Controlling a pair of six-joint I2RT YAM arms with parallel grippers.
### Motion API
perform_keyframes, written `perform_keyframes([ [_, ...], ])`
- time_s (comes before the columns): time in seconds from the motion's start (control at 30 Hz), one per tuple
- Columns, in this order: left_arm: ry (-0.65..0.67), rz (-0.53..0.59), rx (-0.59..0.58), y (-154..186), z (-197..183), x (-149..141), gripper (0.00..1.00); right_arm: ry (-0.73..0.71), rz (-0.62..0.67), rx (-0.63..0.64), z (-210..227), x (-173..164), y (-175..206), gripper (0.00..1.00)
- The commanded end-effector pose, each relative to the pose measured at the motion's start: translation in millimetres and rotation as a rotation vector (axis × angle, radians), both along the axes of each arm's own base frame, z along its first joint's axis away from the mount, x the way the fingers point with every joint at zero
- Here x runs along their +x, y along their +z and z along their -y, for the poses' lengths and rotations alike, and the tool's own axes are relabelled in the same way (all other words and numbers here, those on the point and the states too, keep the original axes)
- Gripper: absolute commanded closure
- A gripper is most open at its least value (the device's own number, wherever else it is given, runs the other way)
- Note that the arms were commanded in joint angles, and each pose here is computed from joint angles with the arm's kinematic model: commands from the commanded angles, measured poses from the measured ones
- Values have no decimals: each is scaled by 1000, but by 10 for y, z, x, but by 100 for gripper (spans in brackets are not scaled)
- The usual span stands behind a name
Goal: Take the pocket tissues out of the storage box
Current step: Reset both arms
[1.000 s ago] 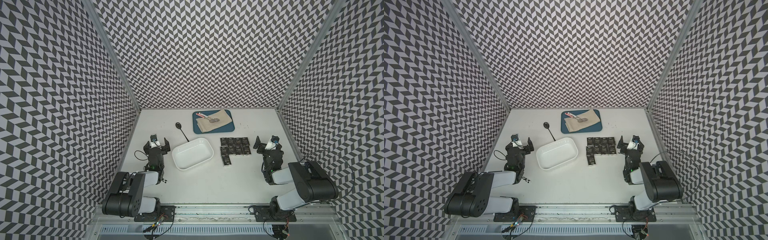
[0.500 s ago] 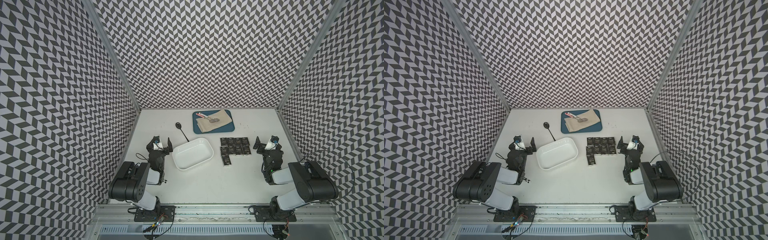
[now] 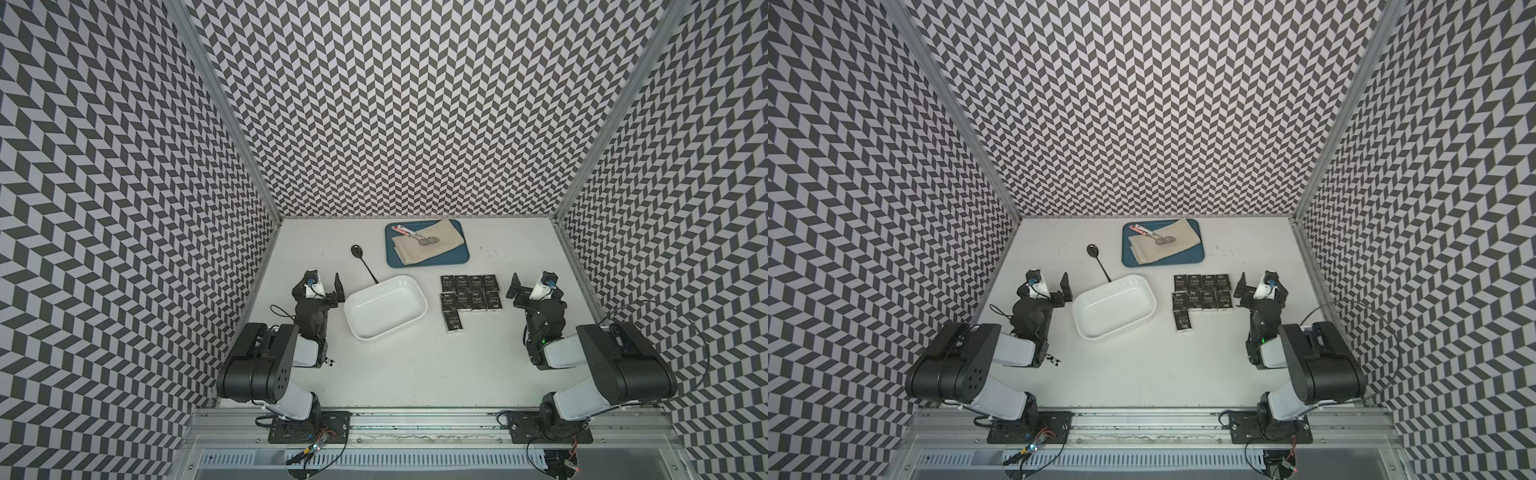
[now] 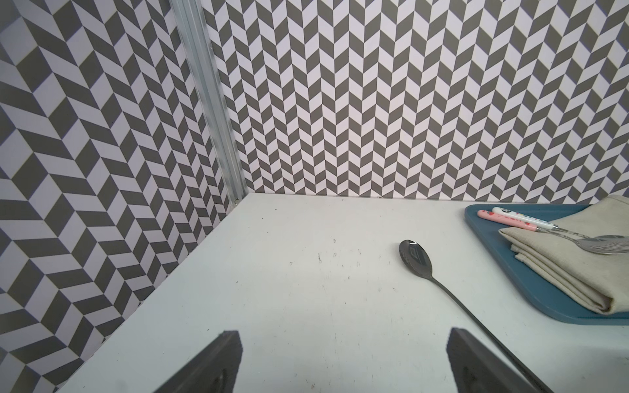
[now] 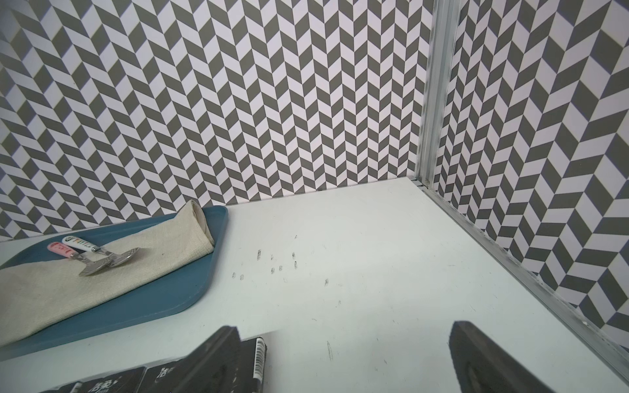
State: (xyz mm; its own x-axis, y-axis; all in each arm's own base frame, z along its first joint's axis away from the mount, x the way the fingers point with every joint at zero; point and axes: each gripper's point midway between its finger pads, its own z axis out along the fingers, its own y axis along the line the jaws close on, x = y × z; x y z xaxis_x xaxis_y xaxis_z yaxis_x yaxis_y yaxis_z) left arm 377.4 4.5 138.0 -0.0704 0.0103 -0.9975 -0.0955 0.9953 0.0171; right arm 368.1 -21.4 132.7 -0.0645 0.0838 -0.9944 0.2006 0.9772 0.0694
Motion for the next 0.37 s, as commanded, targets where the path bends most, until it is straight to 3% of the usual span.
perform_keyframes([
  [0.0,-10,18,-5,74,5,49,1,-3,49,-3,0,29,141,1],
  [0.33,-11,15,-7,67,3,48,1,-3,46,-3,-3,28,138,1],
])
